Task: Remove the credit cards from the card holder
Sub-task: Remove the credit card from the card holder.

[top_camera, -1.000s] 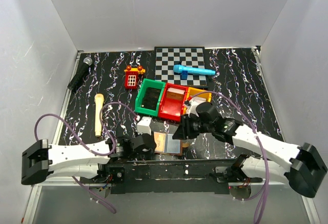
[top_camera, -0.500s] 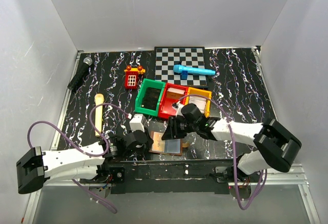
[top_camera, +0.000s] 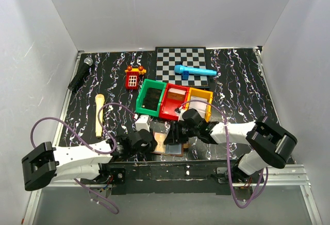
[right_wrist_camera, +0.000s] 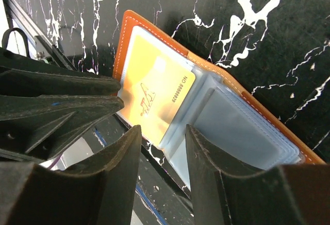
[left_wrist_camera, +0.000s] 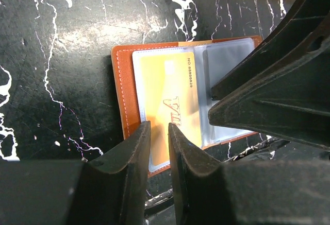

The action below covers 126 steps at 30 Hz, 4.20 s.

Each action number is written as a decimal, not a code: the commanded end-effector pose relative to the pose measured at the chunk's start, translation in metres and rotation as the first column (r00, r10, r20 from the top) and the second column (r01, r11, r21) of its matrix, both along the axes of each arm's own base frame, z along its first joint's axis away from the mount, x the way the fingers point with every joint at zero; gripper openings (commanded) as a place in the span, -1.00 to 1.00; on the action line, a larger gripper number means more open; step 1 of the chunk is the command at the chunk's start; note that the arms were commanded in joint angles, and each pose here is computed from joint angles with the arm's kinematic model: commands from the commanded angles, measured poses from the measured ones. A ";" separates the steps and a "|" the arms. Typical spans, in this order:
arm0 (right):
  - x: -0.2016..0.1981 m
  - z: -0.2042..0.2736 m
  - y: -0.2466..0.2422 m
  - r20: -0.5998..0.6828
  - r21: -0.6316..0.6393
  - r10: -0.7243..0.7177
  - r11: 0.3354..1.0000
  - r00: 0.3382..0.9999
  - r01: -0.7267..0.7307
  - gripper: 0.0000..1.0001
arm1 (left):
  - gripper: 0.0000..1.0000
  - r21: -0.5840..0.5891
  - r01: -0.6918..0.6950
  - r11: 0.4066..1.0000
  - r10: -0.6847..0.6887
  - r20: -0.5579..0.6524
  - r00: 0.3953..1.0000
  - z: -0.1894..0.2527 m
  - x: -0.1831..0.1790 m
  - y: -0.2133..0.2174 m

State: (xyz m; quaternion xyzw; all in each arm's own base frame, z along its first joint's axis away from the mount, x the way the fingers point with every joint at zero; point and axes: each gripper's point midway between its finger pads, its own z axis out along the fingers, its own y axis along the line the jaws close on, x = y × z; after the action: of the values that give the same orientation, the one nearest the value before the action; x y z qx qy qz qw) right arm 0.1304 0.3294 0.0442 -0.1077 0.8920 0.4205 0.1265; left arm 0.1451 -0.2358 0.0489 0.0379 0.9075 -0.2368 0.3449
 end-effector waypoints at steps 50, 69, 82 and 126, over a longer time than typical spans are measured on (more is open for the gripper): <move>-0.006 0.004 0.015 0.016 -0.018 0.021 1.000 1.000 -0.020 -0.10 | -0.74 0.006 0.010 1.000 -0.009 -0.089 0.996 -0.027 -0.014 0.007; -0.010 -0.006 0.015 -0.015 -0.009 0.020 1.000 1.000 -0.020 -0.10 | -0.79 0.029 -0.002 1.000 0.005 -0.110 0.994 -0.035 -0.017 0.012; -0.010 0.004 0.021 0.000 0.073 0.011 0.997 1.000 -0.011 -0.12 | -0.84 0.042 0.007 0.999 -0.001 -0.133 0.991 -0.044 -0.020 0.013; -0.009 0.026 0.026 -0.029 0.257 0.011 0.966 1.000 -0.003 -0.13 | -1.00 0.047 0.033 0.998 -0.026 -0.147 0.989 -0.051 -0.024 0.011</move>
State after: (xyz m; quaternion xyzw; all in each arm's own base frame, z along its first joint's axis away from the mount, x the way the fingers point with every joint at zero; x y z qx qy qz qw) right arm 0.1260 0.3407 0.0512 -0.0632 0.8525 0.5010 0.1352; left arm 0.1338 -0.2398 0.0203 0.0270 0.9194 -0.2506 0.3020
